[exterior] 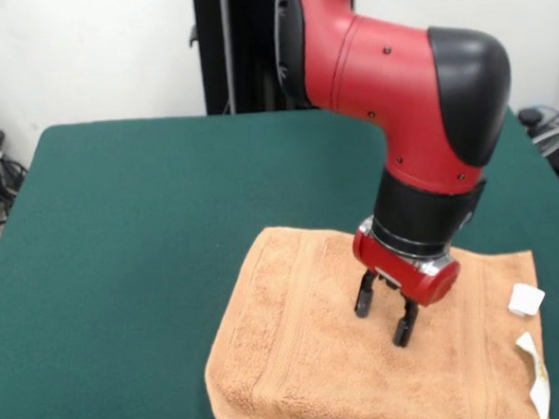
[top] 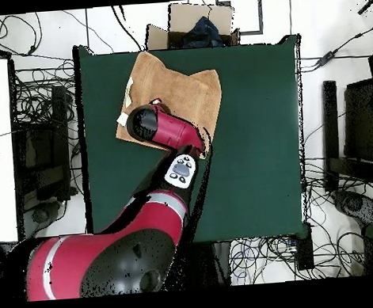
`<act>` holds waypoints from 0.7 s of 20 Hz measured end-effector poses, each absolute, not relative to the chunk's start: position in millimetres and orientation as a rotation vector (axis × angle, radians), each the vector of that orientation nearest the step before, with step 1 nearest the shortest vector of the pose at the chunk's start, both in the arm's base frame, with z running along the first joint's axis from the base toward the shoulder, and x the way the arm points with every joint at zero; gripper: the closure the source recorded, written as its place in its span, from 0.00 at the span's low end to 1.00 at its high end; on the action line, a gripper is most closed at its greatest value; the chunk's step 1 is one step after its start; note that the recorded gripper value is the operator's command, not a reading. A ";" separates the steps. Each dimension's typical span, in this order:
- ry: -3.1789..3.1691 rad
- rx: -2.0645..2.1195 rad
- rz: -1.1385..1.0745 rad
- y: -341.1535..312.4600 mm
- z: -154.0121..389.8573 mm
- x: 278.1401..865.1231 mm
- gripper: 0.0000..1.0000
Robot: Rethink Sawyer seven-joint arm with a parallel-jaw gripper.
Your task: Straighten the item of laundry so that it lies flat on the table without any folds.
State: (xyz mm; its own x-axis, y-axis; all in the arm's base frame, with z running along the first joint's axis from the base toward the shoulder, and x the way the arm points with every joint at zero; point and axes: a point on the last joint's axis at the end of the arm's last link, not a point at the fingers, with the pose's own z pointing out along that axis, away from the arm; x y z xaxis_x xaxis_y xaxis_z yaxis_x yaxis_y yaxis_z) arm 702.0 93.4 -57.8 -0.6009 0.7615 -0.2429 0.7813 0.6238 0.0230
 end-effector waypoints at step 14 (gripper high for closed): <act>2.585 1.388 -0.013 80.4 -55.0 701.4 0.00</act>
State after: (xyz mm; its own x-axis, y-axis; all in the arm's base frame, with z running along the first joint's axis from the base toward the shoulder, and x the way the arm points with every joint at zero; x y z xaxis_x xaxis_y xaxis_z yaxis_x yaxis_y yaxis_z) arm 701.4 80.4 -55.0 -0.5357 0.8237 -0.1860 0.8255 0.5572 0.0899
